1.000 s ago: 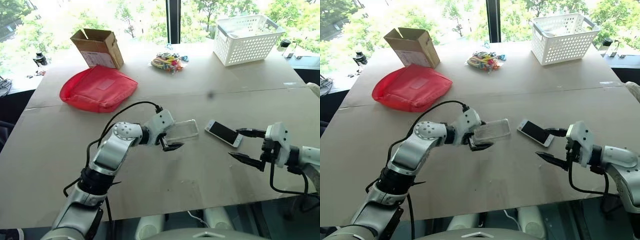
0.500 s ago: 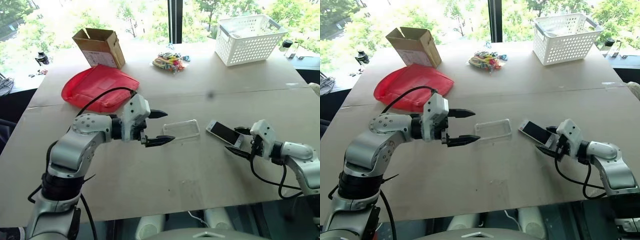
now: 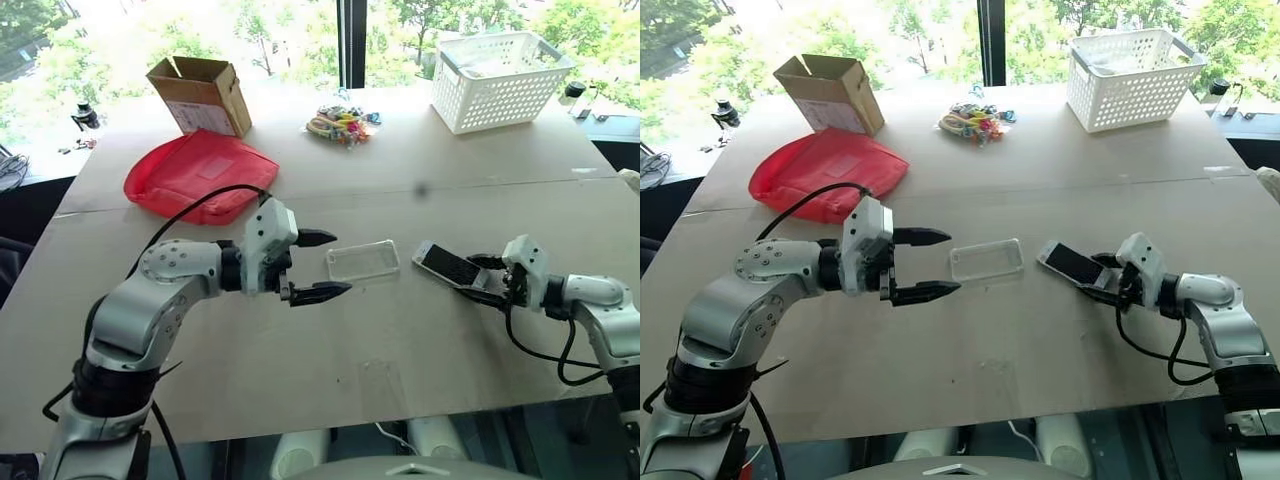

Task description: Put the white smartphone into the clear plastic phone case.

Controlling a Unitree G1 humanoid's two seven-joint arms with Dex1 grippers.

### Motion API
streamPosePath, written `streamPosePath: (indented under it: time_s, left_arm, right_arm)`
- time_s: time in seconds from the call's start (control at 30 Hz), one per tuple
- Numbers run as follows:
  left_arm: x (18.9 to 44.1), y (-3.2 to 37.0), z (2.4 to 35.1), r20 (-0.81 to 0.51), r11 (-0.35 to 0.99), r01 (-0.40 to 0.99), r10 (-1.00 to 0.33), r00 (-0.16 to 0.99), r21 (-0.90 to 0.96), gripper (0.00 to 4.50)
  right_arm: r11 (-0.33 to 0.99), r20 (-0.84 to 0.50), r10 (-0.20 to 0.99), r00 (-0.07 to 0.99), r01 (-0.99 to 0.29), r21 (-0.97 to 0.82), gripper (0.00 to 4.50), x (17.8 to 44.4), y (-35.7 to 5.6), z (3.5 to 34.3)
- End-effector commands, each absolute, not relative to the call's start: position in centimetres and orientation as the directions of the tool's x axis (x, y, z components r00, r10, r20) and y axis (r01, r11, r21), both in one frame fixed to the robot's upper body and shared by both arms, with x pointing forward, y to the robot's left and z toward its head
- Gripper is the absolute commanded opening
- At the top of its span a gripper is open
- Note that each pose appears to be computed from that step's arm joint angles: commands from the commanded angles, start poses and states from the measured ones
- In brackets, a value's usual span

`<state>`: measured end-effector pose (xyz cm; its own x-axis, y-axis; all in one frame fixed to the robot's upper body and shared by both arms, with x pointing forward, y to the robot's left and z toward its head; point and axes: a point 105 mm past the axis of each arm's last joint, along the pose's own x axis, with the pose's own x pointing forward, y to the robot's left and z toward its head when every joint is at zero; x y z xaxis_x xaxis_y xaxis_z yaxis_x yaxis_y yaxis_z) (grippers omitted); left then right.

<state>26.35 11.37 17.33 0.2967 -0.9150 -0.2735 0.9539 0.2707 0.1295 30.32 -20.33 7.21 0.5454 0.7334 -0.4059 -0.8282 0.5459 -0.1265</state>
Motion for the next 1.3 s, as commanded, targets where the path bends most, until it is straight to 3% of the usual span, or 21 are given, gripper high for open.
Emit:
streamPosePath:
  time_s: [0.03,0.27,0.5,0.6,0.67,0.83,0.9,1.1,1.3]
  left_arm:
    - [26.0,11.4,17.7,-0.282,0.243,0.955,-0.917,0.283,0.167,4.5]
    - [26.3,11.6,17.5,-0.293,0.245,0.954,-0.912,0.287,0.174,4.5]
    - [28.3,12.8,17.0,-0.347,0.337,0.93,-0.863,0.367,0.145,4.5]
    - [29.1,12.8,17.8,-0.311,0.342,0.926,-0.873,0.375,0.159,3.65]
    - [29.7,13.0,18.1,-0.298,0.354,0.918,-0.87,0.393,0.178,2.73]
    - [30.7,13.5,18.3,-0.277,0.361,0.91,-0.87,0.407,0.203,0.55]
    - [30.8,13.4,18.2,-0.268,0.356,0.913,-0.877,0.4,0.197,0.03]
    - [30.5,12.5,17.2,-0.272,0.3,0.939,-0.901,0.337,0.171,0.03]
    - [30.9,12.0,15.5,-0.344,0.237,0.947,-0.889,0.302,0.217,0.03]
  right_arm:
    - [0.524,-0.522,0.699,0.488,-0.847,-0.089,2.9,29.0,-20.8,3.9]
    - [0.514,-0.49,0.709,0.507,-0.847,-0.133,2.9,29.5,-20.3,4.4]
    - [0.469,-0.344,0.757,0.555,-0.829,-0.305,2.9,32.8,-18.7,10.1]
    - [0.429,-0.308,0.788,0.533,-0.834,-0.348,2.9,33.9,-17.8,12.4]
    - [0.393,-0.298,0.81,0.505,-0.845,-0.364,2.9,34.3,-17.1,13.5]
    - [0.184,-0.338,0.884,0.323,-0.905,-0.383,2.9,33.9,-13.7,15.4]
    - [0.098,-0.386,0.888,0.251,-0.922,-0.376,2.9,33.6,-12.7,15.2]
    - [-0.113,-0.537,0.839,0.089,-0.936,-0.332,2.9,33.6,-10.7,14.4]
    - [-0.182,-0.614,0.786,0.072,-0.922,-0.342,2.9,35.3,-9.2,14.9]
